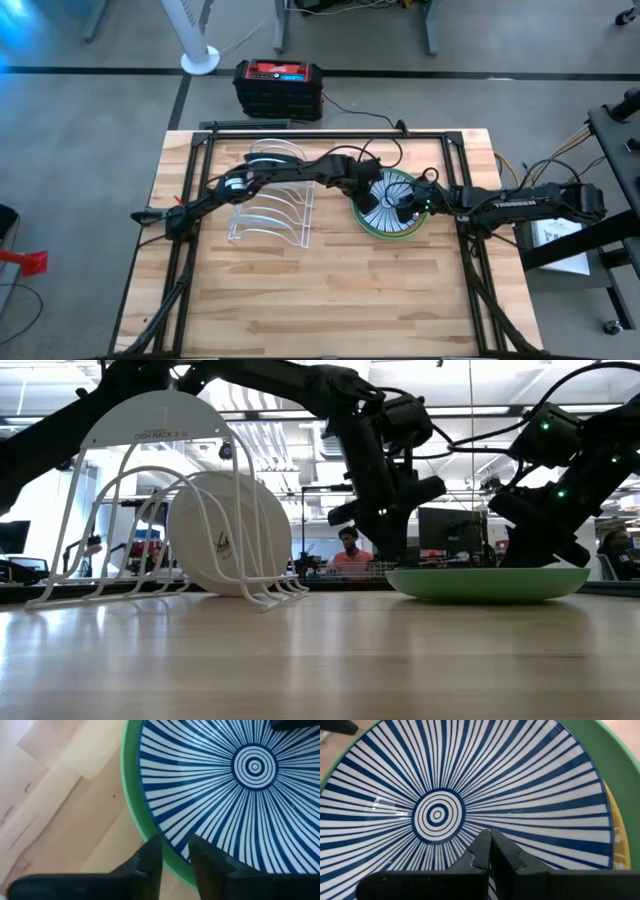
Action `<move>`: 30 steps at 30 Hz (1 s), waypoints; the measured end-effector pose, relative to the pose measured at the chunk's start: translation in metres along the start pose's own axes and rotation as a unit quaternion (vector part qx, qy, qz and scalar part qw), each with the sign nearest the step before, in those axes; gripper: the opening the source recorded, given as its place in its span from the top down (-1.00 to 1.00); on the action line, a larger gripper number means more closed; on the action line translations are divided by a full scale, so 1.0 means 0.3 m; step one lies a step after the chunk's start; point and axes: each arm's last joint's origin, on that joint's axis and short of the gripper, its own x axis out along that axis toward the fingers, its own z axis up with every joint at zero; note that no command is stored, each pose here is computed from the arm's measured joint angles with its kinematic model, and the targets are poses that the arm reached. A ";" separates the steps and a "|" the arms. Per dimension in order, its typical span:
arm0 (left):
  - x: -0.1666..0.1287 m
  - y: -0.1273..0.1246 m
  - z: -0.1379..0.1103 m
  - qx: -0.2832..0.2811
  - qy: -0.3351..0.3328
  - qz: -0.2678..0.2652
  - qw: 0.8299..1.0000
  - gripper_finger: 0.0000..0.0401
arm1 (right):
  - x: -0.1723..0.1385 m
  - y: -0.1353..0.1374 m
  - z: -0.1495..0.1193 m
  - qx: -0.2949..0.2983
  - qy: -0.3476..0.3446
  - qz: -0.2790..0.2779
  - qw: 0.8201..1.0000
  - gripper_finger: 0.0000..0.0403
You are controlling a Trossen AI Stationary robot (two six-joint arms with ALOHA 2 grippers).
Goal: Sort dishes
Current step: Put the blue pattern plate in the dish rack
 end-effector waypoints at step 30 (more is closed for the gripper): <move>0.082 -0.034 -0.015 -0.003 -0.008 -0.017 1.000 0.16 | 0.001 -0.001 0.000 -0.003 -0.005 -0.002 1.000 1.00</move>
